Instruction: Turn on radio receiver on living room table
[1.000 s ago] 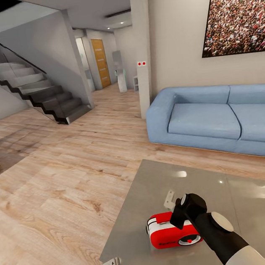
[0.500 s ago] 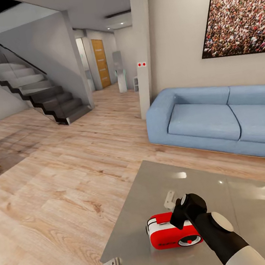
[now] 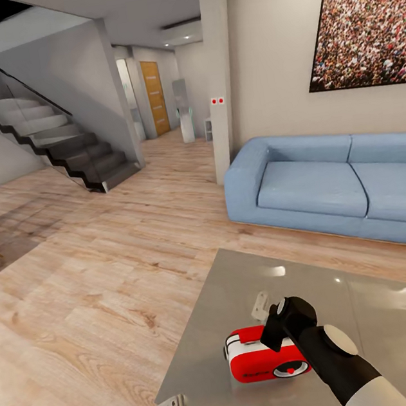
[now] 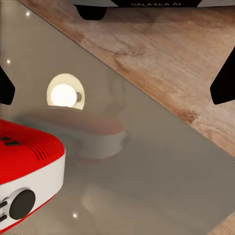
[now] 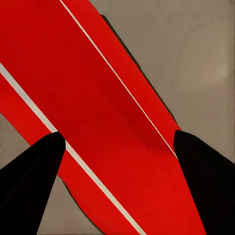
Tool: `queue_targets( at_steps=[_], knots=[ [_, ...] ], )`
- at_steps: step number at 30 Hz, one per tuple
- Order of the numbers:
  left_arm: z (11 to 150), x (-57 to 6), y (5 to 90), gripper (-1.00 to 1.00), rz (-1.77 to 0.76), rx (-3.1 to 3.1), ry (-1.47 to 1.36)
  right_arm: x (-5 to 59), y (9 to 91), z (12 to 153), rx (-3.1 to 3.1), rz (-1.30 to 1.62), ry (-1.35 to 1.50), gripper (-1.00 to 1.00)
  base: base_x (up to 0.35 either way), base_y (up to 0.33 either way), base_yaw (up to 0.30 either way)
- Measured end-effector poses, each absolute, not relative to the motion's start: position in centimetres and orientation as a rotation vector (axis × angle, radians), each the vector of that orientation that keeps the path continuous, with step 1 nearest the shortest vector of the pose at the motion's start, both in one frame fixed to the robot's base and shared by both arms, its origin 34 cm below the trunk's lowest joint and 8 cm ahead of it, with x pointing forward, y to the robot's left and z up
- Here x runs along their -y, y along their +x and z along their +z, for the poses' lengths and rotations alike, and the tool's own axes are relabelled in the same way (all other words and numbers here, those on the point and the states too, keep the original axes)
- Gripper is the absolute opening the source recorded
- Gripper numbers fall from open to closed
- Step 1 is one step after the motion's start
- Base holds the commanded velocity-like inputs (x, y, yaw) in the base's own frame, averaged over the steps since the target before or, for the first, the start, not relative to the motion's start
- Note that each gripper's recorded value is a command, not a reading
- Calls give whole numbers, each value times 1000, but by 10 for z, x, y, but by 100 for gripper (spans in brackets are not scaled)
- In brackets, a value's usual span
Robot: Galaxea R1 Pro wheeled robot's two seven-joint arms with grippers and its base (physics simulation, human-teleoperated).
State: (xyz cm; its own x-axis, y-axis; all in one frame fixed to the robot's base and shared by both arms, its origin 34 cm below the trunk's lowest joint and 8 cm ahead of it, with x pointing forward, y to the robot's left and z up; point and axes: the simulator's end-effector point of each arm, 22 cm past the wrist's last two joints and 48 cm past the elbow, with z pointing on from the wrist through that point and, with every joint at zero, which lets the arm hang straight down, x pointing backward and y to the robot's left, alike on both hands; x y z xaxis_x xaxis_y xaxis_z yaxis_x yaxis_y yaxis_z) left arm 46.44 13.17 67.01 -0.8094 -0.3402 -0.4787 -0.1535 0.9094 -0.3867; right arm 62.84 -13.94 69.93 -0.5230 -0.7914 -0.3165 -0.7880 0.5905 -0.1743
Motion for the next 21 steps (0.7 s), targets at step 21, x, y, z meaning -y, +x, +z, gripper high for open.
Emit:
queue_targets(
  at_steps=[21],
  knots=[
    [704, -131, 464, 100, -449, -2513, -354, 139, 628, 733, -2461, -12, -1277, -100, 0, 0, 0]
  ],
)
